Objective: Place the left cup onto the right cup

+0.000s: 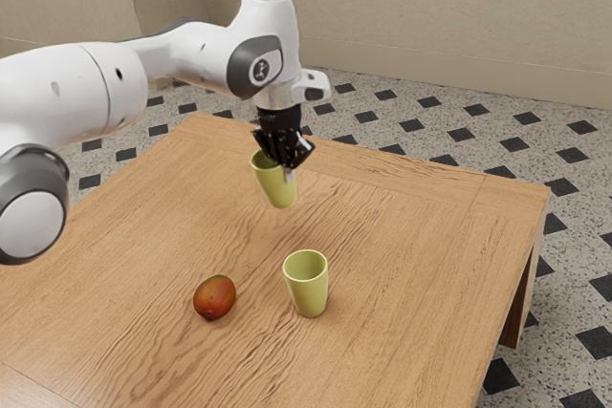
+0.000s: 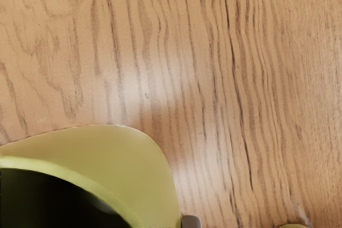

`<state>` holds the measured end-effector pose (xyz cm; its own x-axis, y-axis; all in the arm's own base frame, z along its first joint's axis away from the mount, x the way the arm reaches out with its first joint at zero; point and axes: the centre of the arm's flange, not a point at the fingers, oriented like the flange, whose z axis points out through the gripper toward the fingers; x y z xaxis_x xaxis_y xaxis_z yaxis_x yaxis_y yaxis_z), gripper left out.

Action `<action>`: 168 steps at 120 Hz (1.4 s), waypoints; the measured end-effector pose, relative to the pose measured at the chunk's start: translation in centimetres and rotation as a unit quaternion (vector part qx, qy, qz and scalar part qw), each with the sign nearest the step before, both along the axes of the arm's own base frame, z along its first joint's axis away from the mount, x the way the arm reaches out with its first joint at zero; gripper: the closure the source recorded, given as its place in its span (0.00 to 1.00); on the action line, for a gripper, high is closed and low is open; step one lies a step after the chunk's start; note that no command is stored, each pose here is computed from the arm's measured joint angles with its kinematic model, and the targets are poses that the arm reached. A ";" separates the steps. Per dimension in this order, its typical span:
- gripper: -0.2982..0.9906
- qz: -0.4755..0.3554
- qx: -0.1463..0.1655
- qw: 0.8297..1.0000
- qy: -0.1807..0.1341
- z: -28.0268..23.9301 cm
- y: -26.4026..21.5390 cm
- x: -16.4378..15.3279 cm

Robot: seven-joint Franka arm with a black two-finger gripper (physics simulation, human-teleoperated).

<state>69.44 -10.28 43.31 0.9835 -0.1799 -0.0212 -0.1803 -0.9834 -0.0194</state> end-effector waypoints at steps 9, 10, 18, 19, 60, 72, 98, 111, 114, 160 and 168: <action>0.84 -0.029 0.000 1.000 0.006 1.0 -4.9 -2.1; 0.84 -0.031 0.000 0.999 0.008 1.0 -5.4 -2.4; 0.84 -0.044 0.003 0.999 0.020 0.7 -8.1 -4.3; 0.84 -0.045 0.003 0.999 0.022 0.6 -8.3 -4.5; 0.84 -0.023 0.005 0.999 0.036 -0.5 -11.1 -8.0; 0.84 -0.016 0.003 1.000 0.025 0.7 -11.4 -8.3; 0.84 0.005 0.007 0.999 0.040 -0.5 -11.1 -9.8; 0.84 0.015 0.008 0.999 0.046 -1.2 -11.1 -10.1; 0.84 0.017 0.008 0.999 0.046 -1.3 -11.1 -10.1; 0.52 0.036 0.004 0.999 0.039 -1.3 -11.6 -10.1; 0.45 0.038 0.003 0.999 0.035 -0.9 -11.7 -10.1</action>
<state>59.36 -21.95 42.38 0.9903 -0.1044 -0.0922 -0.1062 -0.9942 -0.0156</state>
